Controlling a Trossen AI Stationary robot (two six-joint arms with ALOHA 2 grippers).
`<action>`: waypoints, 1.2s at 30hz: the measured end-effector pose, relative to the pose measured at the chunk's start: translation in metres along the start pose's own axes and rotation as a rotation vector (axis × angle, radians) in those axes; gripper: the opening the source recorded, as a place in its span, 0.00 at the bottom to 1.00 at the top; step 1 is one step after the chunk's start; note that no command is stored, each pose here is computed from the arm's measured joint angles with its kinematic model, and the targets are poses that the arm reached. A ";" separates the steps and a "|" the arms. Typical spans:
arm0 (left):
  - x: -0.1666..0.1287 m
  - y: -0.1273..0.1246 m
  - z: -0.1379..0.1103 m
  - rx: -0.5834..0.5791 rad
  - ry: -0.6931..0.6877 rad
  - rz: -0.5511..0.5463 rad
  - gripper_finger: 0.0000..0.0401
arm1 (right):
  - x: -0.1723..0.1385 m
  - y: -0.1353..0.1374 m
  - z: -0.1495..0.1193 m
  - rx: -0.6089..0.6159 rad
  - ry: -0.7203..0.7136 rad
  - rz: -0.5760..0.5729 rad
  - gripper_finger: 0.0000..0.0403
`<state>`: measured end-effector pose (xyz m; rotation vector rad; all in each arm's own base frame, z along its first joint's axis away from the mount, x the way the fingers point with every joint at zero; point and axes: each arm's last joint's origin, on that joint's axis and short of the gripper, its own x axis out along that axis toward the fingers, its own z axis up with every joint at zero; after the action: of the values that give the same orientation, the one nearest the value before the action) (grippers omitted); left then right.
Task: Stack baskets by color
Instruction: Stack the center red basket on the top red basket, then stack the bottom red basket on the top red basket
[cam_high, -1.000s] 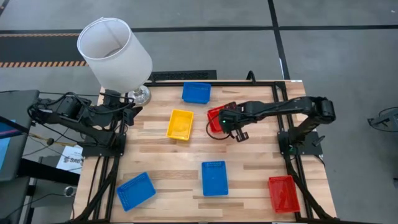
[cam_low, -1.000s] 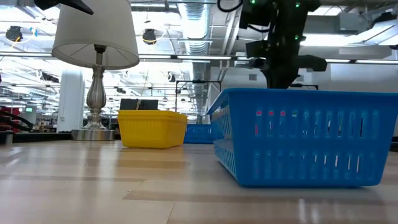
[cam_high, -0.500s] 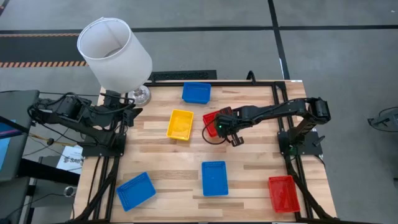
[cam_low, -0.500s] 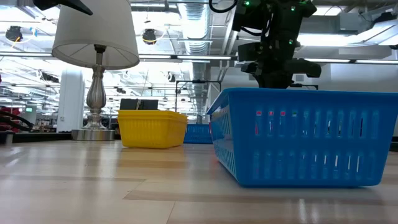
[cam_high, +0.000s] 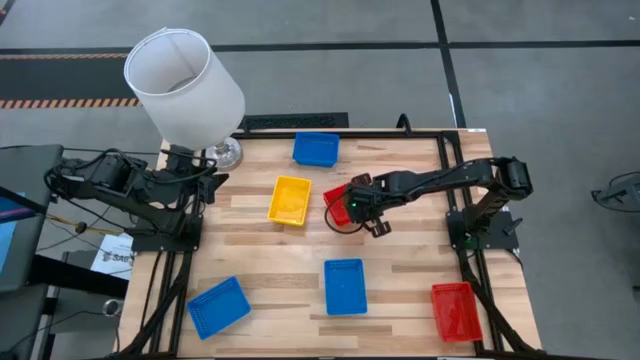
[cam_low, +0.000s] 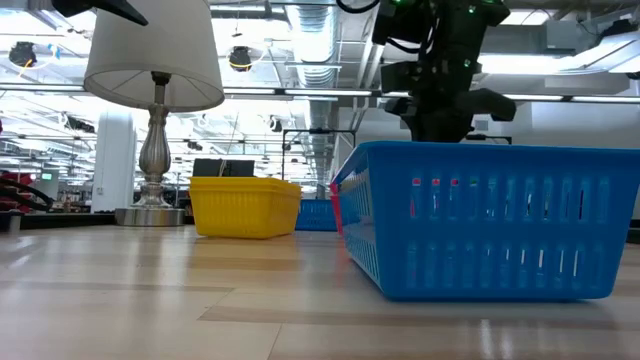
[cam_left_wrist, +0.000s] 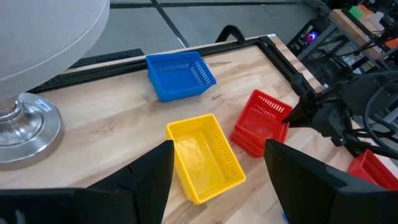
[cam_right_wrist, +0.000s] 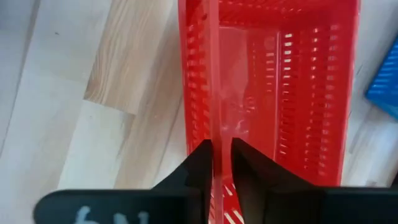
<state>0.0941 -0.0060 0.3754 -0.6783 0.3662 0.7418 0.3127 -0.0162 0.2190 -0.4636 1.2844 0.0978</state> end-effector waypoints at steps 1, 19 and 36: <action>0.000 0.000 0.000 -0.001 0.000 0.000 0.59 | 0.000 -0.001 0.000 0.005 0.001 0.000 0.22; 0.000 0.000 0.000 -0.006 0.001 -0.001 0.59 | -0.081 -0.001 -0.022 0.705 0.063 0.129 0.54; 0.000 -0.001 0.000 -0.103 0.015 -0.009 0.59 | -0.120 0.180 -0.041 1.526 0.466 0.244 0.54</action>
<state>0.0946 -0.0065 0.3753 -0.7826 0.3404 0.7511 0.1826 0.1524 0.2729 1.0310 1.4792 -0.7895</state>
